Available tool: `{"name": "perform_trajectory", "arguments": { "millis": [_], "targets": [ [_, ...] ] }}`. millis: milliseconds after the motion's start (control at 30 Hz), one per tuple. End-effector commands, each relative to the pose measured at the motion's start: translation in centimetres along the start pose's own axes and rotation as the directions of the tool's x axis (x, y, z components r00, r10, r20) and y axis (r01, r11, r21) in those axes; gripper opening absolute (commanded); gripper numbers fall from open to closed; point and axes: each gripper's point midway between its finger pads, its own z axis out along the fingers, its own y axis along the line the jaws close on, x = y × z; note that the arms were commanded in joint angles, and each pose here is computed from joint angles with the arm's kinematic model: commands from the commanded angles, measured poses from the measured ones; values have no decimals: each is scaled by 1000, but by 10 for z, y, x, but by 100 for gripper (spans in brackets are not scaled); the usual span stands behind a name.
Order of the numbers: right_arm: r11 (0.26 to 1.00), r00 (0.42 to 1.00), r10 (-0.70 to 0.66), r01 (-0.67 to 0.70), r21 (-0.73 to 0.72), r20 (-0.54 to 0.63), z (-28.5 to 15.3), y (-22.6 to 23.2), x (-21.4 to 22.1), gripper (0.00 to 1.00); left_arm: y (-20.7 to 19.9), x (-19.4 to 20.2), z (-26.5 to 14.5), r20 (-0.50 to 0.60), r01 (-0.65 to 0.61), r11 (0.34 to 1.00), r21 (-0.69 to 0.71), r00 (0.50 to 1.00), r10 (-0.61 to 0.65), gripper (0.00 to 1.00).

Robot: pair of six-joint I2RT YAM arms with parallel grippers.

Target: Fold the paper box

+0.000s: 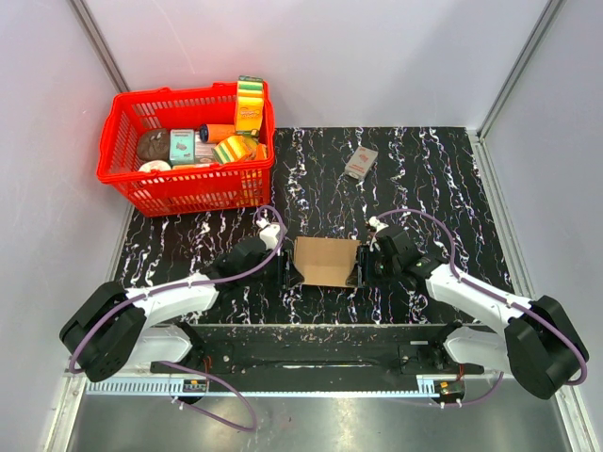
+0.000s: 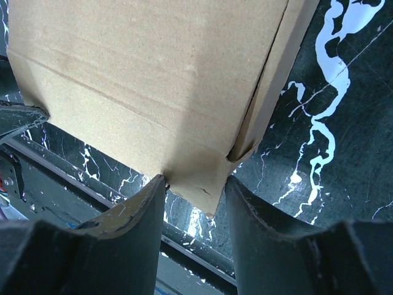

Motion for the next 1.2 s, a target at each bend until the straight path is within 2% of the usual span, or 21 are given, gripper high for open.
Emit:
{"name": "perform_trajectory", "arguments": {
  "millis": [0, 133, 333, 1167],
  "targets": [
    [998, 999, -9, 12, -67, 46, 0, 18, -15, 49, -33, -25, 0, 65, -14, 991, 135, 998, 5, 47],
    [997, 999, -7, 10, -71, 49, -1, 19, -16, 48, -34, -25, -1, 67, -10, 991, 135, 998, 1, 46],
    [997, 999, -7, 10, -77, 50, -1, 22, -17, 48, -36, -25, 0, 62, 0, 989, 150, 998, -9, 38],
    [994, 998, 3, 3, -109, 56, -5, 30, -22, 49, -44, -28, 1, 71, 27, 981, 190, 997, -42, 33]
  ]
}}
